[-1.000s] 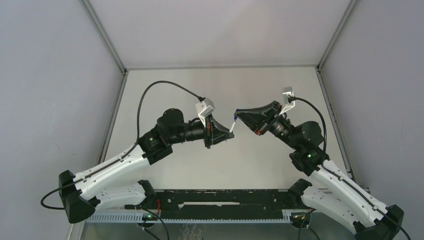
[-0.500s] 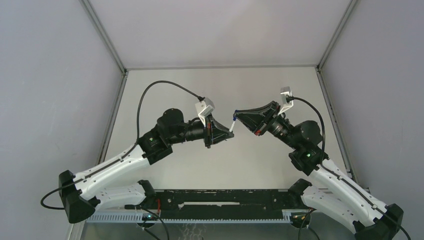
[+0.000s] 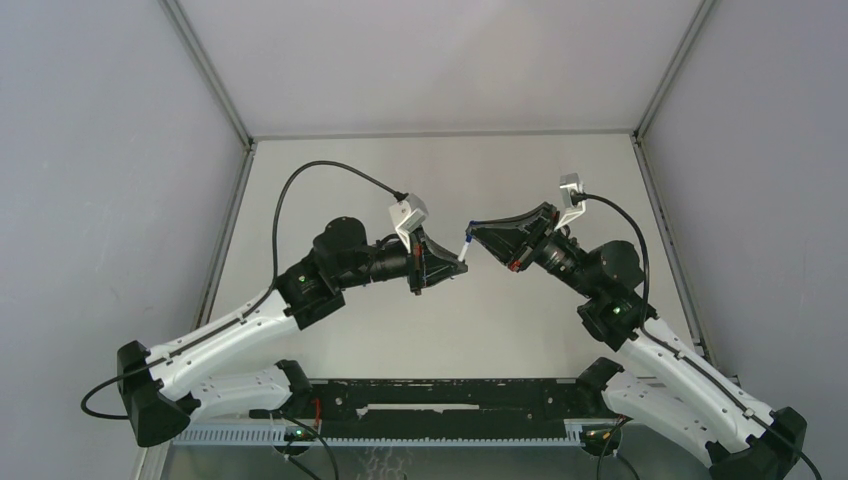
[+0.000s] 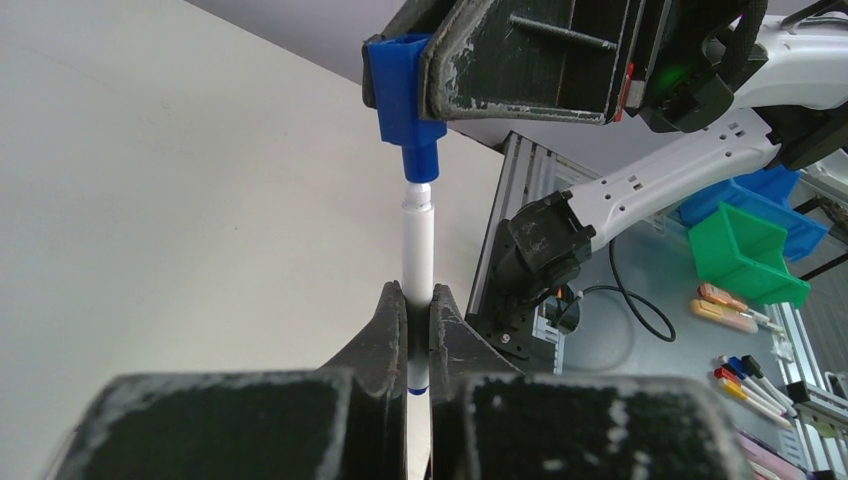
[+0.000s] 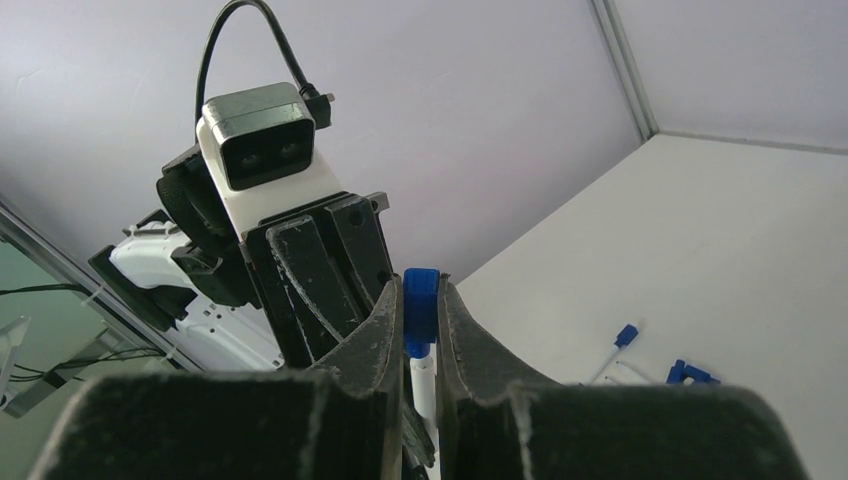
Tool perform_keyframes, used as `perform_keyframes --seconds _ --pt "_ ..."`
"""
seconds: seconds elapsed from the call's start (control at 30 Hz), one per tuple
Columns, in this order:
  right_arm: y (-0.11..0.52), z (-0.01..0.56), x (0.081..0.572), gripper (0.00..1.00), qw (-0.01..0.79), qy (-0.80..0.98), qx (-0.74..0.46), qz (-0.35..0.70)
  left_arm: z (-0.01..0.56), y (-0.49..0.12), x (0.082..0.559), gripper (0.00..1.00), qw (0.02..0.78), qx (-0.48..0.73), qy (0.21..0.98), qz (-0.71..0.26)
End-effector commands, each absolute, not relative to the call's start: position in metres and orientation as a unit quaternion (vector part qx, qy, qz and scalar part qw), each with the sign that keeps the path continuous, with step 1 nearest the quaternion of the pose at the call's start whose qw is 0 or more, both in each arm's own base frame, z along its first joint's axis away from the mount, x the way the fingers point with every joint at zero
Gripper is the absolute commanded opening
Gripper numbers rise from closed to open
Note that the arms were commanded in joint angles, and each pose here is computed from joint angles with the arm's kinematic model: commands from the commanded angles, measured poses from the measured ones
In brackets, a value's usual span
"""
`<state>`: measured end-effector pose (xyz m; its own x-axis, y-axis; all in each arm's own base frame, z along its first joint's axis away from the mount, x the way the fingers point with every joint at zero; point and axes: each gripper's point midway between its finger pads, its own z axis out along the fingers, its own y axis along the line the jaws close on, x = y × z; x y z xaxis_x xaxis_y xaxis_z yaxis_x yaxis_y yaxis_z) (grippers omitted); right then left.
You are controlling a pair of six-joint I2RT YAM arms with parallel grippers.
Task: Insert the pens into the pen caps
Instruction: Insert the pen cap onto the pen.
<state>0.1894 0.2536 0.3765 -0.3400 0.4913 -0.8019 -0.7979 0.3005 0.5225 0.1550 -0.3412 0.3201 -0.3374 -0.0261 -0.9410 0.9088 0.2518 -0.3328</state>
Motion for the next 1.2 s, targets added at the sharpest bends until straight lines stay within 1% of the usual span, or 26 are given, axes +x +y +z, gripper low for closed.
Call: perform_keyframes --seconds 0.0,0.6,0.7,0.9,1.03,1.07,1.17 --pt "0.256 0.380 0.184 0.00 0.560 0.573 -0.147 0.580 0.364 -0.339 0.156 0.00 0.504 0.330 0.604 -0.522" --pt "0.274 0.355 0.187 0.00 0.539 0.597 -0.181 0.566 0.369 -0.328 0.171 0.00 0.535 0.283 0.619 -0.500" --pt "0.274 0.355 0.186 0.06 0.539 0.596 -0.182 0.567 0.368 -0.328 0.172 0.00 0.535 0.283 0.620 -0.499" --pt "0.269 0.372 0.188 0.23 0.557 0.576 -0.167 0.574 0.361 -0.330 0.170 0.00 0.526 0.290 0.625 -0.499" --pt "0.266 0.390 0.189 0.36 0.572 0.563 -0.167 0.573 0.358 -0.331 0.170 0.00 0.523 0.290 0.627 -0.498" --pt "0.265 0.396 0.188 0.40 0.577 0.558 -0.167 0.572 0.359 -0.330 0.170 0.00 0.524 0.290 0.627 -0.498" --pt "0.263 0.407 0.189 0.49 0.587 0.551 -0.168 0.569 0.359 -0.331 0.170 0.00 0.523 0.292 0.626 -0.498"
